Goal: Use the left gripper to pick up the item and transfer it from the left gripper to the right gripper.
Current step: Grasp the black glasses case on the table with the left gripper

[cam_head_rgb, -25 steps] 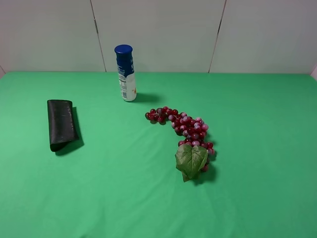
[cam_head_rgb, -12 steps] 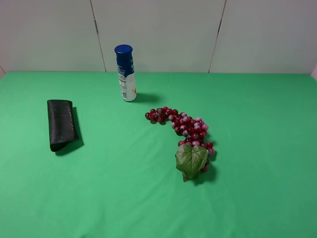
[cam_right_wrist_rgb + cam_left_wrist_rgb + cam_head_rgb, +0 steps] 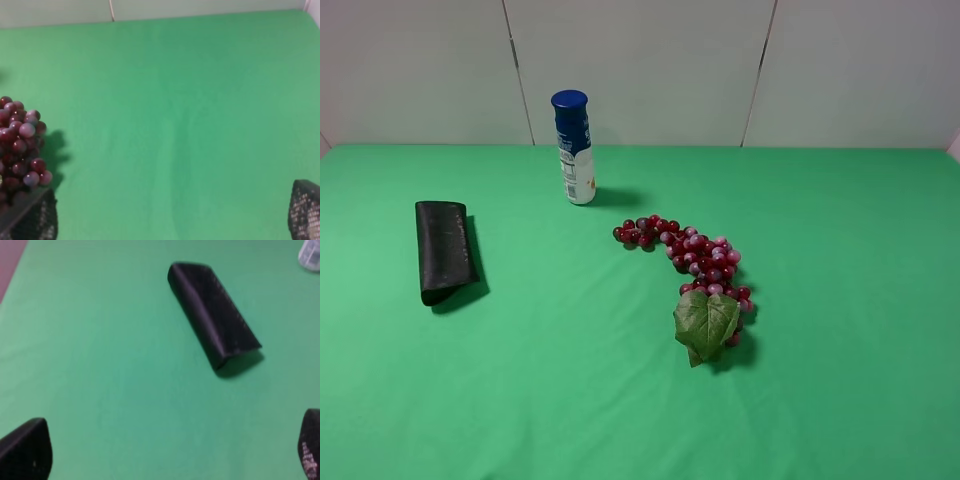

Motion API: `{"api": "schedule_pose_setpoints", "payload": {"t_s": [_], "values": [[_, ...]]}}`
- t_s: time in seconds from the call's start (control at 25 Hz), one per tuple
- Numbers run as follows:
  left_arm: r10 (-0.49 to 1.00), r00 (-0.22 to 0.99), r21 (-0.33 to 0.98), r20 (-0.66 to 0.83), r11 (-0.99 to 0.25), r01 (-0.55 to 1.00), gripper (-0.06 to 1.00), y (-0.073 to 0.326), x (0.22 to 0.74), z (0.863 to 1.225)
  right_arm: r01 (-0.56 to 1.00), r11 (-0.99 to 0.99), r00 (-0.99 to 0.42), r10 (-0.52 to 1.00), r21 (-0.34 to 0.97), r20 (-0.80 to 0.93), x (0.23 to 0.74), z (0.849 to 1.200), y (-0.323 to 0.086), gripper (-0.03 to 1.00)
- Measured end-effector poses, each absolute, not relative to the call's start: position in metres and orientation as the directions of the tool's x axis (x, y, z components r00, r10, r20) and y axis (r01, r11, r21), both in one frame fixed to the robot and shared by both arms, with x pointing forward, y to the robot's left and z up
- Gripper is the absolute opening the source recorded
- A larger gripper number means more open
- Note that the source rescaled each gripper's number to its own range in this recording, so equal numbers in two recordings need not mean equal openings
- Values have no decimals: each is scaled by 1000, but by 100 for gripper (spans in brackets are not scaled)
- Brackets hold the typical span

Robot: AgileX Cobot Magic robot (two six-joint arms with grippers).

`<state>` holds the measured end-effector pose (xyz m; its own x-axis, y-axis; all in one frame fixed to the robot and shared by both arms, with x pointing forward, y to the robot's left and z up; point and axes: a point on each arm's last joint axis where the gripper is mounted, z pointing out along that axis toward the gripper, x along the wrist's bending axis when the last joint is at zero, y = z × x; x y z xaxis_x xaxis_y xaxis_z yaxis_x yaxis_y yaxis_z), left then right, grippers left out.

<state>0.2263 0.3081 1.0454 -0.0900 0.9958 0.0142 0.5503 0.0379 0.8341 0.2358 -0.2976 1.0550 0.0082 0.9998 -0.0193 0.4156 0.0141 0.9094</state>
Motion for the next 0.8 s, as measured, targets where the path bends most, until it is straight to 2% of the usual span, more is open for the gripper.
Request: {"api": "schedule_pose_setpoints", "payload": {"t_s": [0.28, 0.8], "values": [[993, -119, 783, -14, 85, 616, 100, 309, 244, 1069, 416, 14, 8, 1000, 909, -19, 236, 1055, -298, 100], [978, -204, 533, -43, 195, 823, 100, 308, 329, 1078, 416, 14, 8, 1000, 909, -19, 236, 1055, -298, 100]]}}
